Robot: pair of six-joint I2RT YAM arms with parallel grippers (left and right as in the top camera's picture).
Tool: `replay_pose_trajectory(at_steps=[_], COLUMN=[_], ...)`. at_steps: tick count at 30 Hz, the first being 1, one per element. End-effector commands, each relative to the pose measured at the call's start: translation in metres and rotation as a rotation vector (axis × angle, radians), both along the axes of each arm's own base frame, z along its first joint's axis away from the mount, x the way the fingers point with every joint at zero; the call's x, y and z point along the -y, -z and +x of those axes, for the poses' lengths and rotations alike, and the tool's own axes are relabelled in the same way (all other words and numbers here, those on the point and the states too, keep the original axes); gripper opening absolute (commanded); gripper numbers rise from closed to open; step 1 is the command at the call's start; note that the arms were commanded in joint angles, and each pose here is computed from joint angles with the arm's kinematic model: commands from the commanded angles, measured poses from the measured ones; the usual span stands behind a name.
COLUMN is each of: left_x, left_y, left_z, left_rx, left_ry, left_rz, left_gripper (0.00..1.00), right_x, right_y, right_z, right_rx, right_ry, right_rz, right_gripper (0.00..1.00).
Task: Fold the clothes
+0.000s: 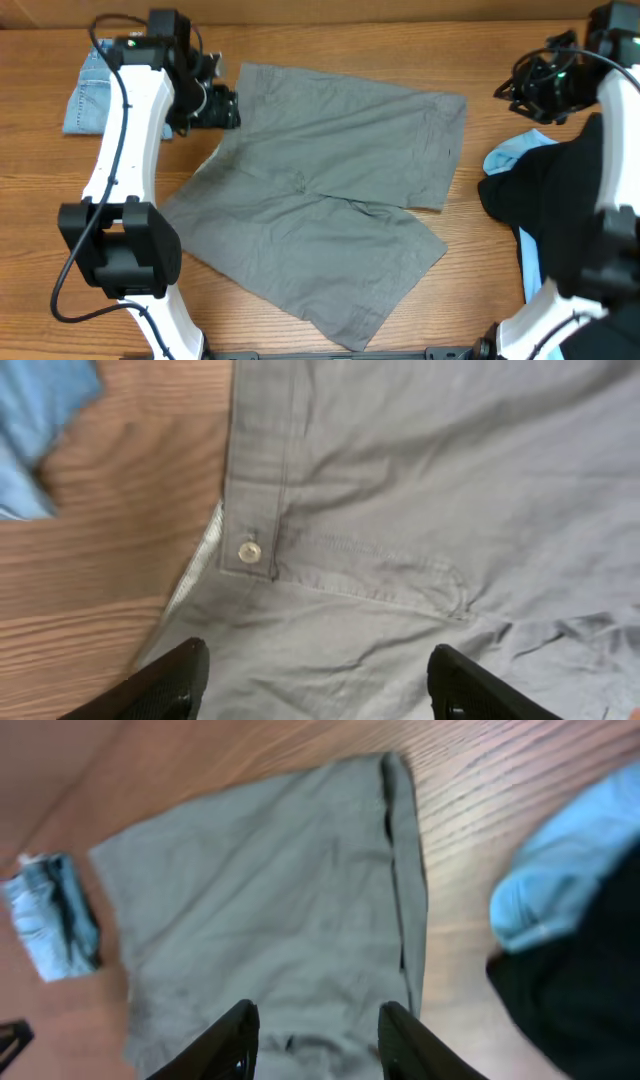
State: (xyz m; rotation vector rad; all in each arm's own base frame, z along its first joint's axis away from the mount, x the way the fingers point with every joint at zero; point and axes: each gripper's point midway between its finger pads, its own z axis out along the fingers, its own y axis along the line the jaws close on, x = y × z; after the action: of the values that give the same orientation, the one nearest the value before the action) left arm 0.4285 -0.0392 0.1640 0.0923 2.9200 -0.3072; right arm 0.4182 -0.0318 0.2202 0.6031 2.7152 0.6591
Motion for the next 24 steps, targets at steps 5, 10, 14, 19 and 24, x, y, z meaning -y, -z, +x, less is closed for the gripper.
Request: replay_pose_trajectory(at_steps=[5, 10, 14, 19, 24], left_x=[-0.008, -0.019, -0.026, -0.034, -0.035], left_y=[-0.054, -0.067, -0.077, -0.083, -0.077], left_z=[-0.019, -0.038, -0.051, -0.058, -0.059], left_rx=[0.076, 0.057, 0.052, 0.054, 0.037], left_ry=[0.011, -0.036, -0.073, -0.105, -0.106], left_rz=[0.063, 0.117, 0.15, 0.186, 0.192], left_gripper=[0.73, 0.73, 0.73, 0.79, 0.84], right_x=[-0.013, -0.019, -0.033, -0.045, -0.057], right_y=[-0.087, -0.094, -0.076, -0.019, 0.064], right_z=[-0.062, -0.096, -0.11, -0.109, -0.112], right_rx=[0.136, 0.068, -0.034, -0.163, -0.266], right_ry=[0.002, 0.056, 0.049, 0.053, 0.068], right_rz=[-0.109, -0.161, -0.141, -0.111, -0.044], right_gripper=[0.45, 0.5, 0.58, 0.61, 0.59])
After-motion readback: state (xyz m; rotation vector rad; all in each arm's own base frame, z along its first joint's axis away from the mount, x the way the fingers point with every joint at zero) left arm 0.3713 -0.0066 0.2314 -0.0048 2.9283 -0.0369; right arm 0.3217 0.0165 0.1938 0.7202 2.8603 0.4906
